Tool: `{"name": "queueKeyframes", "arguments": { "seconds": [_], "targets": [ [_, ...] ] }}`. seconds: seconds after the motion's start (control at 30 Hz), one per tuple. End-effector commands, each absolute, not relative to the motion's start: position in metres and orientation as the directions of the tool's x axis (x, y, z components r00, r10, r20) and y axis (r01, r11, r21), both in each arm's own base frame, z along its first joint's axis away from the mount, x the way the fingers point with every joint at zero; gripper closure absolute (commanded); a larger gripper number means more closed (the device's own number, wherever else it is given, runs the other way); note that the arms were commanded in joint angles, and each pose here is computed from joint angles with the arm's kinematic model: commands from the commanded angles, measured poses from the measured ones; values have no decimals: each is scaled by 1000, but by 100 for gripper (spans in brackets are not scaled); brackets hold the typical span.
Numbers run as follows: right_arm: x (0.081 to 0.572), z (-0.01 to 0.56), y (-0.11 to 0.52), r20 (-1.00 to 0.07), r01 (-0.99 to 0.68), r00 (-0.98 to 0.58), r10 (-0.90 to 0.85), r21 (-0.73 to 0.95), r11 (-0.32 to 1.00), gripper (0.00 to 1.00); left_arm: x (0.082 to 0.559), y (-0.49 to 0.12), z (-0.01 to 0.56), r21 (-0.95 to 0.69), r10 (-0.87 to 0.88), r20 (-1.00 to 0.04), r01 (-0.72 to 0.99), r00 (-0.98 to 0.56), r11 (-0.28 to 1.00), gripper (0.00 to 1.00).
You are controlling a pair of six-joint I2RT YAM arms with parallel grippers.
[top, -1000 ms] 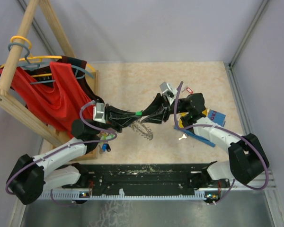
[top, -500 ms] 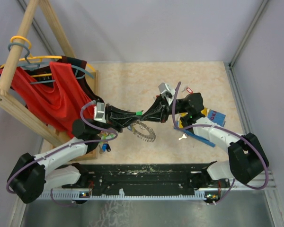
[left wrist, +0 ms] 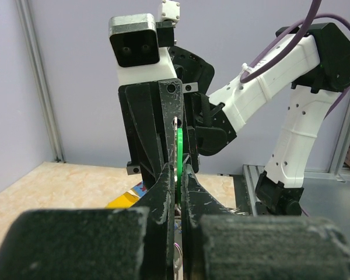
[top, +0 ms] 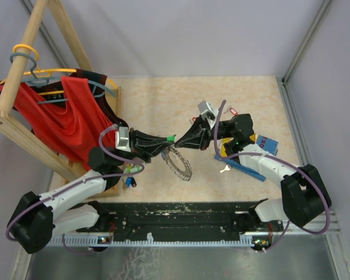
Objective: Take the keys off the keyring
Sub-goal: Remove the key from the keyring.
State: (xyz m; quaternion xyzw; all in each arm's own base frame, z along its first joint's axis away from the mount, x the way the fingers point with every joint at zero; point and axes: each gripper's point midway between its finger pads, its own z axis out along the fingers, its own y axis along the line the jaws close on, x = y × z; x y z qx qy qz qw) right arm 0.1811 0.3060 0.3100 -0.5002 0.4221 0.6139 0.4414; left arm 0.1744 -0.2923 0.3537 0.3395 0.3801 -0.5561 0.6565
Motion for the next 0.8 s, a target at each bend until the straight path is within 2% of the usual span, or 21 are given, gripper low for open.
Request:
{"name": "queueKeyframes", "arguments": {
  "seconds": [0.0, 0.77],
  "targets": [
    [175, 335, 294, -985, -965, -5, 172, -41, -259, 100, 172, -284, 363, 75, -488, -857, 978, 163, 196, 100],
    [166, 328, 297, -990, -950, -20, 140, -25, -311, 100, 187, -283, 353, 124, -434, -868, 951, 243, 284, 100]
  ]
}}
